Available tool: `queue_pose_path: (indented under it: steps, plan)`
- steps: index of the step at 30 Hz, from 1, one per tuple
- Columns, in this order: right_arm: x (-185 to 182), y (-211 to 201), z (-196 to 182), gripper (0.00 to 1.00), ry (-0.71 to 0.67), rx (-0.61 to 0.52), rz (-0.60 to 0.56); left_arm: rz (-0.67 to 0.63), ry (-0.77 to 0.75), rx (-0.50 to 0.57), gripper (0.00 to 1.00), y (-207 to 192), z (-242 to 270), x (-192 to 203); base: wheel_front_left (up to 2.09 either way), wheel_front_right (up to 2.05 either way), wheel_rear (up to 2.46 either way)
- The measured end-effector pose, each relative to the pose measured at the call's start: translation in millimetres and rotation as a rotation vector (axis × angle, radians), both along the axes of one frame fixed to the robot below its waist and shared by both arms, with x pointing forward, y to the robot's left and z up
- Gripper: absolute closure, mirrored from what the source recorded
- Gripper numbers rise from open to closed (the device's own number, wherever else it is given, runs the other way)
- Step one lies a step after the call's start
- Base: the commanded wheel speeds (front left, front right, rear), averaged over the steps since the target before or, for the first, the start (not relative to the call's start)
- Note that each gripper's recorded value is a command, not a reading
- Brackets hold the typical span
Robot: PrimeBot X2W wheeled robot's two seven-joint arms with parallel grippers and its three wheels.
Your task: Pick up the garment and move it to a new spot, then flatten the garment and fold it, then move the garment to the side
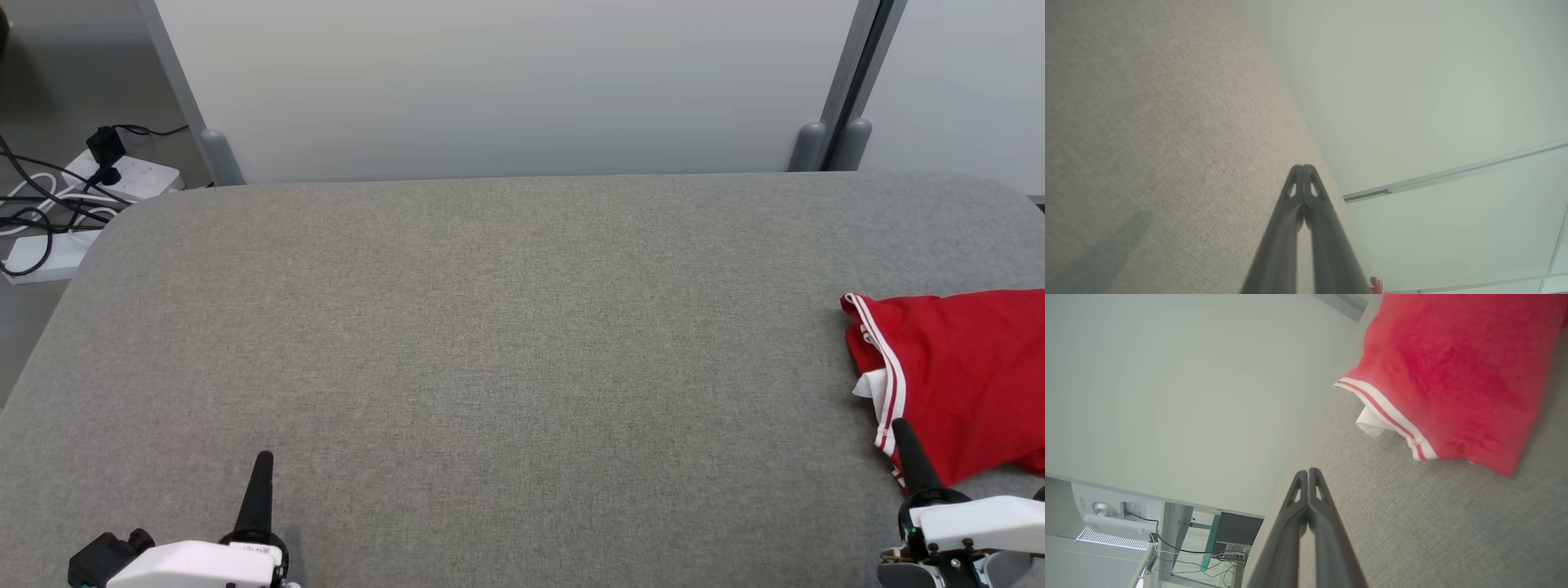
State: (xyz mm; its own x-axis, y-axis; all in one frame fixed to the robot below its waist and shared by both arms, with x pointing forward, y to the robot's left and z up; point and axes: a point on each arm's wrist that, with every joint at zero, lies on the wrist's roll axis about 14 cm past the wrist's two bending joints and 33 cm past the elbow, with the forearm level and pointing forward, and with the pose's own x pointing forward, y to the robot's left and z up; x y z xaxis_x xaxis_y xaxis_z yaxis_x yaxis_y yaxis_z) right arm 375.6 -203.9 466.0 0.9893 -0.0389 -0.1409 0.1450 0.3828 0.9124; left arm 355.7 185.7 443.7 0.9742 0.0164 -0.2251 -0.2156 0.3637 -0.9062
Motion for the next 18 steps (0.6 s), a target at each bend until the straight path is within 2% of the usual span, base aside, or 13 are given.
queue_pose_path:
  steps: [18]
  plan:
    - [3.4, -0.7, 9.9, 1.0, -0.041, 0.213, -0.022, 0.016, -0.057, -0.208, 1.0, -0.4, 14.2, 8.5, 0.0, 0.0, 0.0]
